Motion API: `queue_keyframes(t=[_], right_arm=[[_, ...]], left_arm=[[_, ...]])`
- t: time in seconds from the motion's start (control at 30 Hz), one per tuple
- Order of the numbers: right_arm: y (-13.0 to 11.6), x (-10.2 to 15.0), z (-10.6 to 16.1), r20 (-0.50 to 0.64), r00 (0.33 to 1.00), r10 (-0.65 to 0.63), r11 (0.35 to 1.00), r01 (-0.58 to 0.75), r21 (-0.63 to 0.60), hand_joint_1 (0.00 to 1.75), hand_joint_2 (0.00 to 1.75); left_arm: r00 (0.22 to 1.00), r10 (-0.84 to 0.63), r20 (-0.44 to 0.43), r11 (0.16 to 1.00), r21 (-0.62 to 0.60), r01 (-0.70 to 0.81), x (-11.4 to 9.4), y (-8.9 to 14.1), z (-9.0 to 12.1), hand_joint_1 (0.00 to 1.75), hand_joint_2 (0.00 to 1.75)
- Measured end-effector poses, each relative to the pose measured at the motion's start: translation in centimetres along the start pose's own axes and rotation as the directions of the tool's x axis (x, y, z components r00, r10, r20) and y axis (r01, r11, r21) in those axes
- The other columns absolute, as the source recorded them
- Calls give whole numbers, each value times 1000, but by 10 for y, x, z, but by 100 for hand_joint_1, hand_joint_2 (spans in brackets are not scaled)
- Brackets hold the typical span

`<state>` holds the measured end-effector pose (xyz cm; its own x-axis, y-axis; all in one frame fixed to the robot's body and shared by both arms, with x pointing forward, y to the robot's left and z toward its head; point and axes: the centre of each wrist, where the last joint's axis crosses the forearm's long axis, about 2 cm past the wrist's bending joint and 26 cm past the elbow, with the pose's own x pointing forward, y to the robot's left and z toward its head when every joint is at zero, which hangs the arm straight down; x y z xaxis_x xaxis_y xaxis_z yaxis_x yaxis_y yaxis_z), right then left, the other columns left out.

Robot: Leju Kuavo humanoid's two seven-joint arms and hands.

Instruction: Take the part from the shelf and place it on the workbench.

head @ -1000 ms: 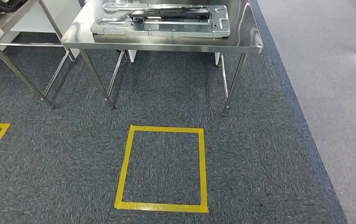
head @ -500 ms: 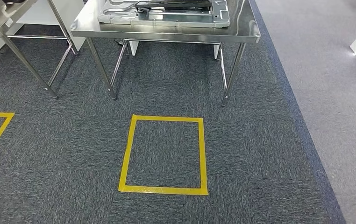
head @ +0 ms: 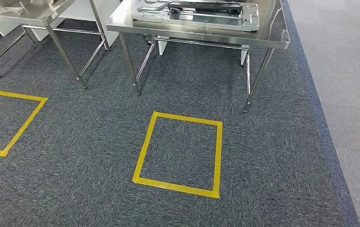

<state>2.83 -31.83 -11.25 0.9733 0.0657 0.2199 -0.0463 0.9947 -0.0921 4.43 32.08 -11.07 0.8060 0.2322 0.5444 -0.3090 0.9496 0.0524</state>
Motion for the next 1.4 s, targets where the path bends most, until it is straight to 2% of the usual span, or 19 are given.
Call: queue_keyframes(t=[0.17,0.37,0.57,0.8,1.03,1.2,1.33,1.4], right_arm=[[-2,5,-1,10,1000,29,1000,-28,-10,0,0],[-4,0,0,-28,984,174,984,-175,-28,0,0],[-16,0,0,-86,919,386,918,-392,-65,0,0],[-16,2,-1,-83,848,524,847,-529,-53,0,0],[-13,5,-1,-80,806,586,807,-590,-37,0,0],[-12,13,-2,-84,789,608,790,-612,-30,0,0],[-11,10,-2,-86,779,621,781,-625,-17,0,0],[-11,9,-1,-82,775,627,776,-630,-15,0,0]], left_arm=[[1000,-5,0,1000,-6,5,0,1,0,0,0],[1000,-10,7,1000,-15,10,3,0,-1,0,0],[1000,-14,12,999,-29,14,4,-2,-2,0,0],[1000,-11,9,1000,-28,12,2,-1,-1,0,0],[1000,-10,-10,1000,-28,9,1,-1,-1,0,0],[998,-20,-56,999,-38,18,-4,-3,2,0,0],[998,-19,-66,999,-40,17,-3,-7,2,0,175],[997,-18,-70,999,-36,16,-4,-7,2,0,175]])
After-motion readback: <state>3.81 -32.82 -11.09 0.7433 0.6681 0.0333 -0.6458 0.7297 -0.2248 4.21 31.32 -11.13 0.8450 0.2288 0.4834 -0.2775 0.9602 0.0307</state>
